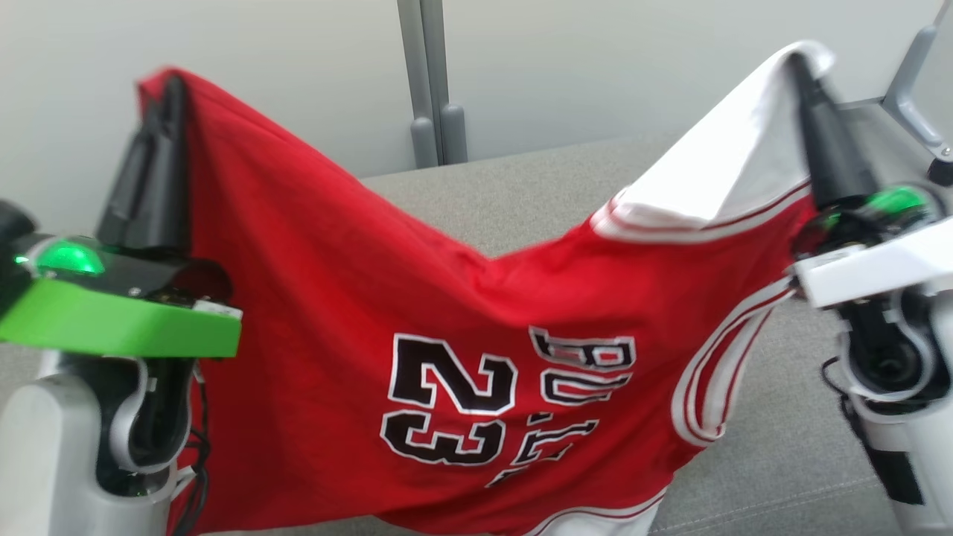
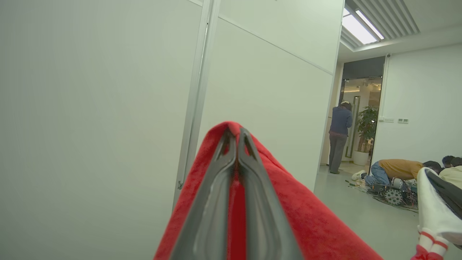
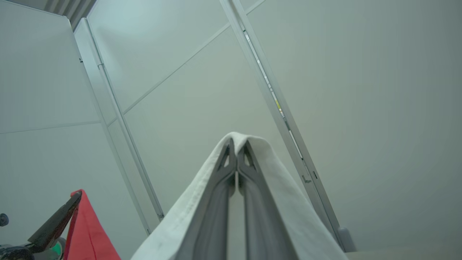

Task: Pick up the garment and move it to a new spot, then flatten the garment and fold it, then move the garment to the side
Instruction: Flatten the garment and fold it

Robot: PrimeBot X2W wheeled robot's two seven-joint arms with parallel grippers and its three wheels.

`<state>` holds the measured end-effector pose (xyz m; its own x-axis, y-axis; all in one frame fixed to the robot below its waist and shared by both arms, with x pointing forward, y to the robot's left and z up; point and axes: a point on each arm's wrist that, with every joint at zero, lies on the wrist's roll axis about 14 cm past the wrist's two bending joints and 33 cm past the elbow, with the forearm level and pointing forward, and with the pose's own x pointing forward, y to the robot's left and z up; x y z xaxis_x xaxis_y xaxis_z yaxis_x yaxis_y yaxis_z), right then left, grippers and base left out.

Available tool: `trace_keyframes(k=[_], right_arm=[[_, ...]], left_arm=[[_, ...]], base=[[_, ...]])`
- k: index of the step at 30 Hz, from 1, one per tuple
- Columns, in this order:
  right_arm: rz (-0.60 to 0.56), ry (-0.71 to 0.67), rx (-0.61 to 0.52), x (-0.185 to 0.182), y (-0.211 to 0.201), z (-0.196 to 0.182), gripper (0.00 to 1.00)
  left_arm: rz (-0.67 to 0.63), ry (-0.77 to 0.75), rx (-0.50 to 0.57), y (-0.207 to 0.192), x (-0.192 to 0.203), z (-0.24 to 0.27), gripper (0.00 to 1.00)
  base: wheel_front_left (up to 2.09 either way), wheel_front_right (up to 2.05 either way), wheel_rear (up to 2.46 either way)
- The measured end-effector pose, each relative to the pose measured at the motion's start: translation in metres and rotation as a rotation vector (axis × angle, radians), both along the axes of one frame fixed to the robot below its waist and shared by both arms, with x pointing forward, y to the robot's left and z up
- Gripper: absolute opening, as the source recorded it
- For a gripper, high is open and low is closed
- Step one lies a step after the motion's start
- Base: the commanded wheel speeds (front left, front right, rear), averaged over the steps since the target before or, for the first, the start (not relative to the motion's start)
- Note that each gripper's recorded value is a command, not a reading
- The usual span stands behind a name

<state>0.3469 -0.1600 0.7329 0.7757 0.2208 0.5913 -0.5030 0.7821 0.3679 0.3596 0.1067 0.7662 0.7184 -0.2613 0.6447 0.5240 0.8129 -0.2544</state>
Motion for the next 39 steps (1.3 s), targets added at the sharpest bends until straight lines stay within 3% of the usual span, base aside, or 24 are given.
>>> trace_keyframes(k=[4, 6, 8, 10, 11, 13, 15, 18, 22, 26, 29, 31, 32, 39], right_arm=[[0.09, 0.264, -0.069, 0.038, 0.029, -0.062, 0.0], [0.071, 0.333, -0.127, 0.064, 0.035, -0.07, 0.0], [-0.047, 0.266, -0.248, 0.095, 0.023, -0.037, 0.0], [-0.197, 0.093, -0.236, 0.112, -0.002, 0.037, 0.0], [-0.245, -0.005, -0.196, 0.111, -0.01, 0.076, 0.0], [-0.252, -0.144, -0.138, 0.104, -0.007, 0.129, 0.0], [-0.21, -0.16, -0.137, 0.11, 0.007, 0.131, 0.0], [-0.12, -0.008, -0.206, 0.14, 0.037, 0.07, 0.0], [-0.045, 0.297, -0.222, 0.16, 0.044, -0.053, 0.0], [-0.027, 0.617, -0.178, 0.144, 0.034, -0.178, 0.0], [-0.032, 0.794, -0.122, 0.117, 0.03, -0.246, 0.0], [-0.041, 0.852, -0.078, 0.103, 0.027, -0.27, 0.0], [-0.061, 0.859, 0.0, 0.098, 0.022, -0.276, 0.0], [-0.08, 0.75, 0.093, 0.095, 0.011, -0.253, 0.0]], left_arm=[[-0.037, 0.243, 0.074, -0.012, 0.035, -0.059, 0.0], [-0.02, 0.353, 0.114, -0.01, 0.057, -0.084, 0.0], [0.048, 0.362, 0.17, 0.001, 0.083, -0.081, 0.0], [0.163, 0.247, 0.213, 0.019, 0.102, -0.037, 0.0], [0.199, 0.164, 0.171, 0.027, 0.103, -0.002, 0.0], [0.219, -0.011, 0.089, 0.032, 0.092, 0.062, 0.0], [0.22, -0.075, 0.071, 0.032, 0.087, 0.085, 0.0], [0.202, 0.039, 0.133, 0.027, 0.108, 0.043, 0.0], [0.157, 0.372, 0.191, 0.023, 0.132, -0.088, 0.0], [0.134, 0.653, 0.204, 0.021, 0.121, -0.202, 0.0], [0.131, 0.781, 0.202, 0.021, 0.106, -0.259, 0.0], [0.13, 0.842, 0.192, 0.02, 0.096, -0.285, 0.0], [0.117, 0.875, 0.182, 0.016, 0.09, -0.302, 0.0], [0.115, 0.794, 0.12, 0.013, 0.086, -0.29, 0.0]], base=[[0.0, 0.0, 0.0], [0.0, 0.0, 0.0], [0.0, 0.0, 0.0], [0.0, 0.0, 0.0], [0.0, 0.0, 0.0], [0.0, 0.0, 0.0], [0.0, 0.0, 0.0], [0.0, 0.0, 0.0], [0.0, 0.0, 0.0], [0.0, 0.0, 0.0], [0.0, 0.0, 0.0], [0.0, 0.0, 0.0], [0.0, 0.0, 0.0], [0.0, 0.0, 0.0]])
